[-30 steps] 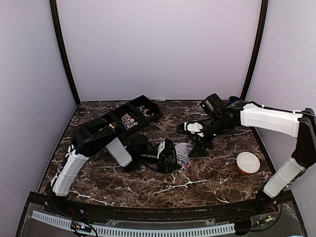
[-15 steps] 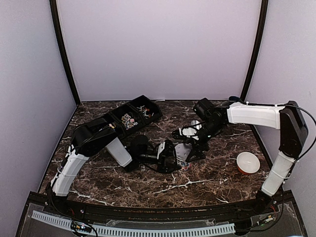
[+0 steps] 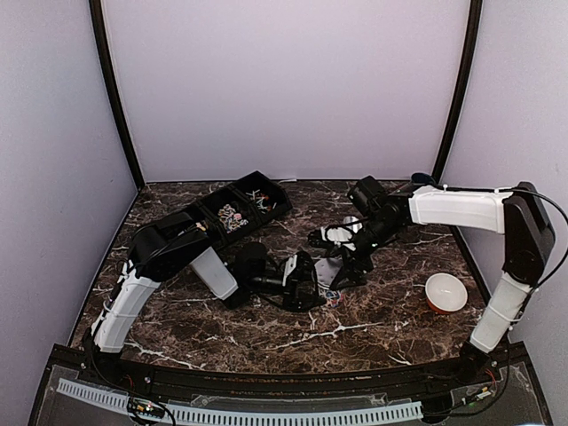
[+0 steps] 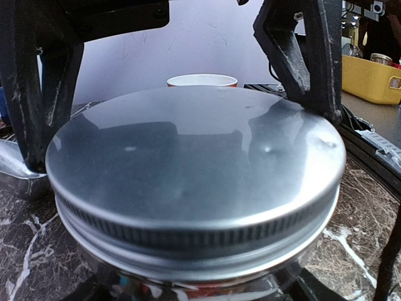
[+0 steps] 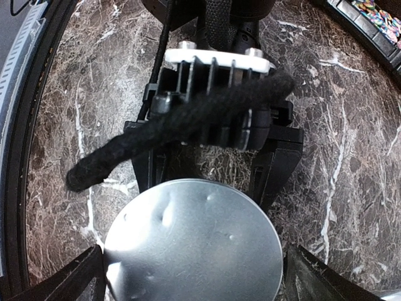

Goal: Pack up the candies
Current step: Screw the bottle lid onto the packing bottle.

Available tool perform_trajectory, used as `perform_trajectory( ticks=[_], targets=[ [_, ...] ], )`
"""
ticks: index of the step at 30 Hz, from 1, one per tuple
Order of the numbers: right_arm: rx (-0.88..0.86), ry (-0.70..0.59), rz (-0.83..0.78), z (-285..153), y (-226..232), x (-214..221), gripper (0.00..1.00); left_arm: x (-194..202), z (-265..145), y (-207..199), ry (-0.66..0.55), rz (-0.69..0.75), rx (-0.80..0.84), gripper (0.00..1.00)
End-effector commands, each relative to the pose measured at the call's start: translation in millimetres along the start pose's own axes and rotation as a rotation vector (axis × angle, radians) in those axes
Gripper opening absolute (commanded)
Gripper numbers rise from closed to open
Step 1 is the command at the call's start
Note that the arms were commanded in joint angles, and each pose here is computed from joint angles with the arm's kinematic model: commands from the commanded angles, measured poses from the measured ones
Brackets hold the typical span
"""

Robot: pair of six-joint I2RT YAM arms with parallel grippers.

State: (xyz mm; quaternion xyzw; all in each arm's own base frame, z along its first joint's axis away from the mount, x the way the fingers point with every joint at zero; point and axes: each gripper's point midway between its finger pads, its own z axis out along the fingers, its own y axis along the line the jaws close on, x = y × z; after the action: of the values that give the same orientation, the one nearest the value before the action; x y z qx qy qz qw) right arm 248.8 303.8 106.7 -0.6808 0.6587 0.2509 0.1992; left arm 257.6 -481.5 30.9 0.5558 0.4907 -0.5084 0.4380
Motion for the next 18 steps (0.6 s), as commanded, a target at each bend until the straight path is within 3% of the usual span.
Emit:
perform_trajectory(
  ticks=[1, 6, 12, 18],
  targets=[
    [0.049, -0.068, -0.017, -9.6, -1.1, -11.8, 0.98, 95.4, -7.9, -35.0, 0.235, -0.294, 0.050, 0.73],
    [0.052, -0.066, -0.014, -9.6, 1.9, -10.0, 1.00, 95.0, -7.4, -33.7, 0.236, -0.296, 0.046, 0.73],
    [0.044, -0.072, 0.007, -7.1, 3.6, -10.3, 0.89, 96.1, -7.1, -32.7, 0.238, -0.300, 0.041, 0.73],
    [0.074, -0.072, 0.025, -4.8, 4.4, -8.1, 0.88, 97.0, -7.3, -29.7, 0.242, -0.303, 0.023, 0.73]
  ],
)
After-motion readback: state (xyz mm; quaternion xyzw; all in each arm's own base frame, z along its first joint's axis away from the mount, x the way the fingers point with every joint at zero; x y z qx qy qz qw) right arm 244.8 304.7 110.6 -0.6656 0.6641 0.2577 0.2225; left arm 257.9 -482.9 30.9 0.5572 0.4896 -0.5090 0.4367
